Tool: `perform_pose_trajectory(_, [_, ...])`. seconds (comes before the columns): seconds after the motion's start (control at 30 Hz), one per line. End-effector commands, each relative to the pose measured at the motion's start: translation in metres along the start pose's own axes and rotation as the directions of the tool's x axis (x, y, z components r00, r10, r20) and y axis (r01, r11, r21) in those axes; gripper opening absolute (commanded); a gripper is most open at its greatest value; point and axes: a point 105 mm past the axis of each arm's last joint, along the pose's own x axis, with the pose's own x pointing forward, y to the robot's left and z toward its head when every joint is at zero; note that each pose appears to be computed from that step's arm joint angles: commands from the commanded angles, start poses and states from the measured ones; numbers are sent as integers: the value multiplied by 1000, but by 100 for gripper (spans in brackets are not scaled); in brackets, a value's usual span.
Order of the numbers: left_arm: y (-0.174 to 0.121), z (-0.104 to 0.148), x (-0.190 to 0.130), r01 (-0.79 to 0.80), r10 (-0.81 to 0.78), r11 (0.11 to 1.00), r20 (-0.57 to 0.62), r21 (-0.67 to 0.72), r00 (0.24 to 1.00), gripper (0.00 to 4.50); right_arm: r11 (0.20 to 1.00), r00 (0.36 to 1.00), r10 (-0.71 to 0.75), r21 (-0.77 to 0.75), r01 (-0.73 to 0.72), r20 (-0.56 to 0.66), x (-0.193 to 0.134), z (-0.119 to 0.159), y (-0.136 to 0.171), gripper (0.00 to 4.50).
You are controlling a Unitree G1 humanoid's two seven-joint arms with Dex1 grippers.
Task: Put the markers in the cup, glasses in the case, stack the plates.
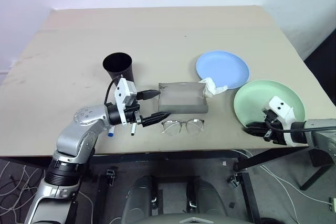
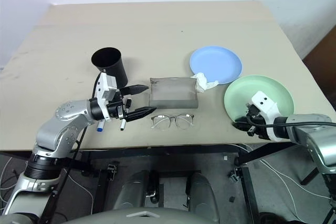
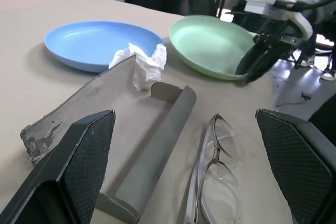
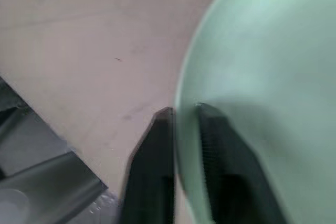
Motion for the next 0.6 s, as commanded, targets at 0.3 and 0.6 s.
perform_pose_trajectory(0.3, [0,13,-1,-18,16,999,54,32,998,450,995,994,-90,-28,92,57,-21,22,-13,2])
perform_pose_trajectory(0.6, [2,15,-2,-12,10,999,59,32,998,450,964,969,-235,-114,242,70,-69,39,-31,2])
